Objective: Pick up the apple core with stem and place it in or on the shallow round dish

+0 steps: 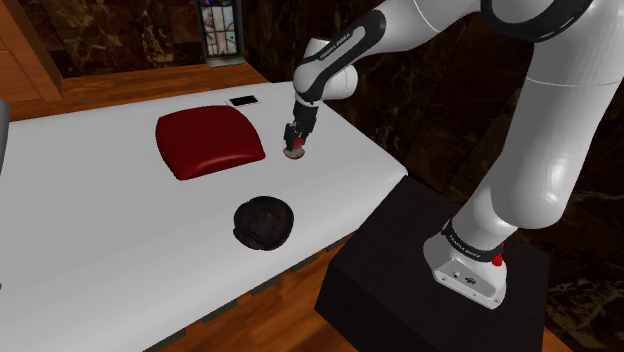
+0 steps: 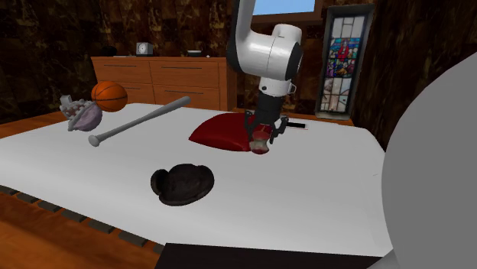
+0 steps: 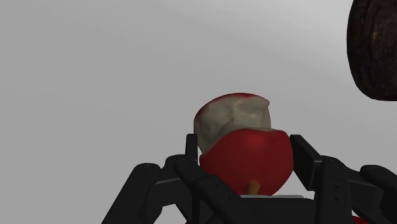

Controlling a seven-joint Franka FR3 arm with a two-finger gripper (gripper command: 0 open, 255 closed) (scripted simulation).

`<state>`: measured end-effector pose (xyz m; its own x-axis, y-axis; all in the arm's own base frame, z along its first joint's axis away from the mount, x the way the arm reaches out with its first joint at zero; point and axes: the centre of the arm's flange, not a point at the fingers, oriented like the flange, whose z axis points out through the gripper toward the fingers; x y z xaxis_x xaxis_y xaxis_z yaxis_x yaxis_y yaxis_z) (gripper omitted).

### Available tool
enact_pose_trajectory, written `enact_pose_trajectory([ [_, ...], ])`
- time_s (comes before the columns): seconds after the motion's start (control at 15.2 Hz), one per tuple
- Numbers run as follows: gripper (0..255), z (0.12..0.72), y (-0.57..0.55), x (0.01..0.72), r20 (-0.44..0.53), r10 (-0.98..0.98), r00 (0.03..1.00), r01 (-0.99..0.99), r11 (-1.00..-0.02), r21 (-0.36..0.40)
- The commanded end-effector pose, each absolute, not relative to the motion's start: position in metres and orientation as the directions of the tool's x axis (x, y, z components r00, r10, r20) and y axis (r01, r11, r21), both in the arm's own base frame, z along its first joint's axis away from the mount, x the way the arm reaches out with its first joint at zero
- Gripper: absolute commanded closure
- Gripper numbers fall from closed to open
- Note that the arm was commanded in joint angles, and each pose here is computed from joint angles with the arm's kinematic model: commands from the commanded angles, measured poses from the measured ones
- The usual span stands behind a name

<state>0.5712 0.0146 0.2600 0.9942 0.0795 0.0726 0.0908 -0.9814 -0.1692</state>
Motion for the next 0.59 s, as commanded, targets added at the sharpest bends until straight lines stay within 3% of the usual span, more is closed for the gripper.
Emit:
enact_pose_trajectory([
  [0.0,255,0.270,0.015,0.572,0.072,0.079,0.994,0.091,-0.981,-0.169],
  [0.53,255,0.313,0.015,0.572,0.072,0.079,0.994,0.091,-0.981,-0.169],
])
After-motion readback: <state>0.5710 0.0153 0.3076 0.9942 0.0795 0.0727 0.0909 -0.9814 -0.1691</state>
